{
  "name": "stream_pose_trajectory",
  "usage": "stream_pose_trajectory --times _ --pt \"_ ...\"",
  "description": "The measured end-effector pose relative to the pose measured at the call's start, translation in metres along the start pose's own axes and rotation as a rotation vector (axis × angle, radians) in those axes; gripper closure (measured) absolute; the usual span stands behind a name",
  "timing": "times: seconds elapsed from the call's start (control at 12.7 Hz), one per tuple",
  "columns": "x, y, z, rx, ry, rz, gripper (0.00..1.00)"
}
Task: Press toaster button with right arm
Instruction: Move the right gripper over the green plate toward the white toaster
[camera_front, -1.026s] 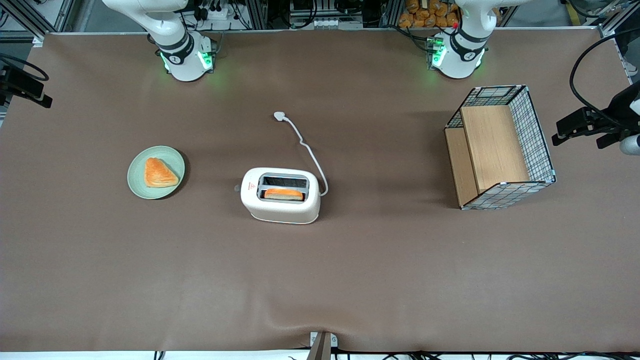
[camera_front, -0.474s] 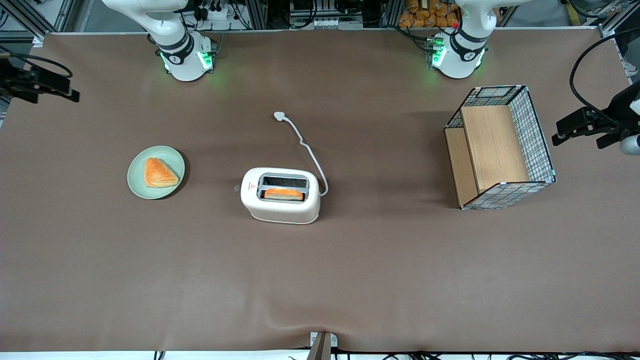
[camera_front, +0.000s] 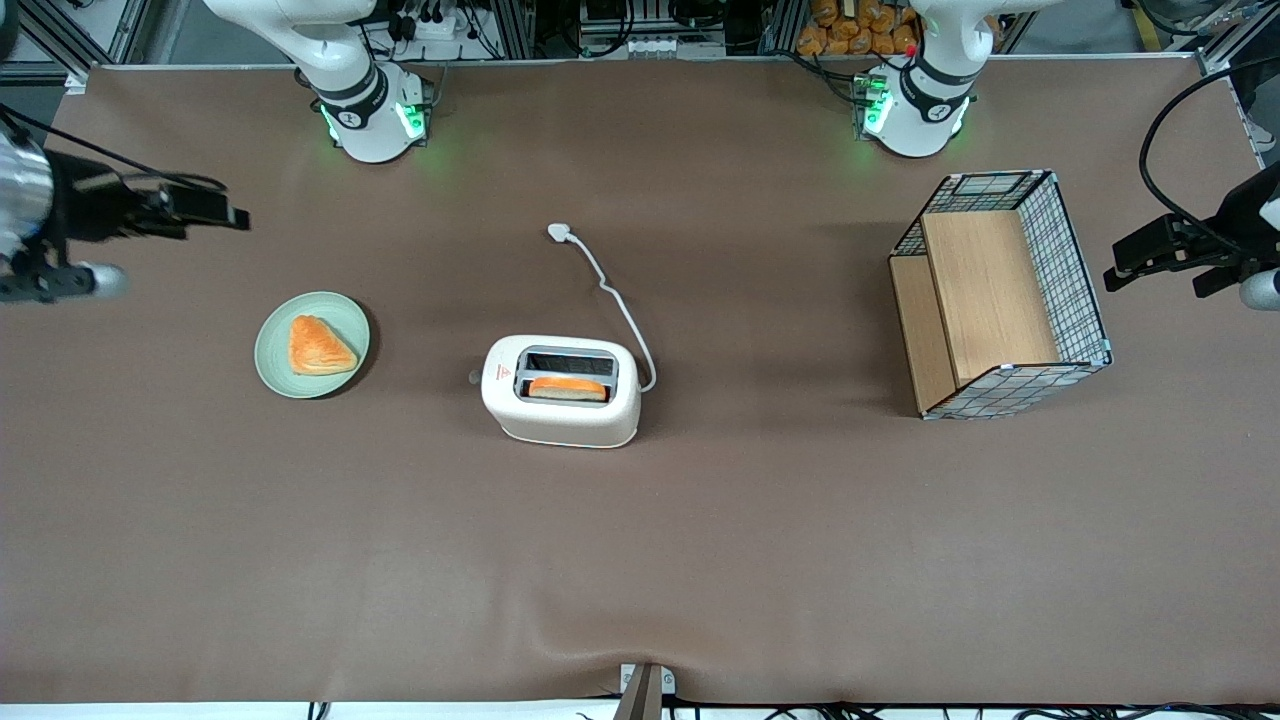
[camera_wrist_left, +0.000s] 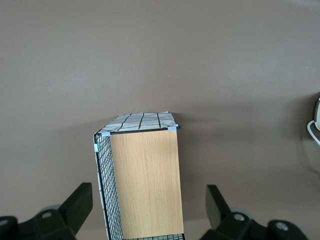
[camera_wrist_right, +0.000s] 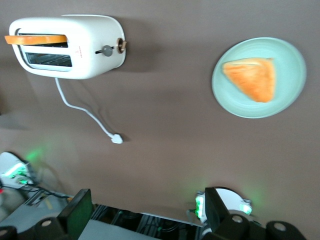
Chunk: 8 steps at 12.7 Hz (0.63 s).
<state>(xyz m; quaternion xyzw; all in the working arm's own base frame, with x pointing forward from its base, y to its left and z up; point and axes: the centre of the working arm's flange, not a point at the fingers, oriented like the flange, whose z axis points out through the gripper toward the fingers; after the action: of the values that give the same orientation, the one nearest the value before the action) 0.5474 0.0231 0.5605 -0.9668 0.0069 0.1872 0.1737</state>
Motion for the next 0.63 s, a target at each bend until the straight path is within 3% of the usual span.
stream_pose_trajectory --times 0.32,0.63 --pt "0.056 -0.003 0.076 0.133 -0.115 0.013 0.0" --pt "0.11 -0.008 0.143 0.298 -0.181 0.048 0.0"
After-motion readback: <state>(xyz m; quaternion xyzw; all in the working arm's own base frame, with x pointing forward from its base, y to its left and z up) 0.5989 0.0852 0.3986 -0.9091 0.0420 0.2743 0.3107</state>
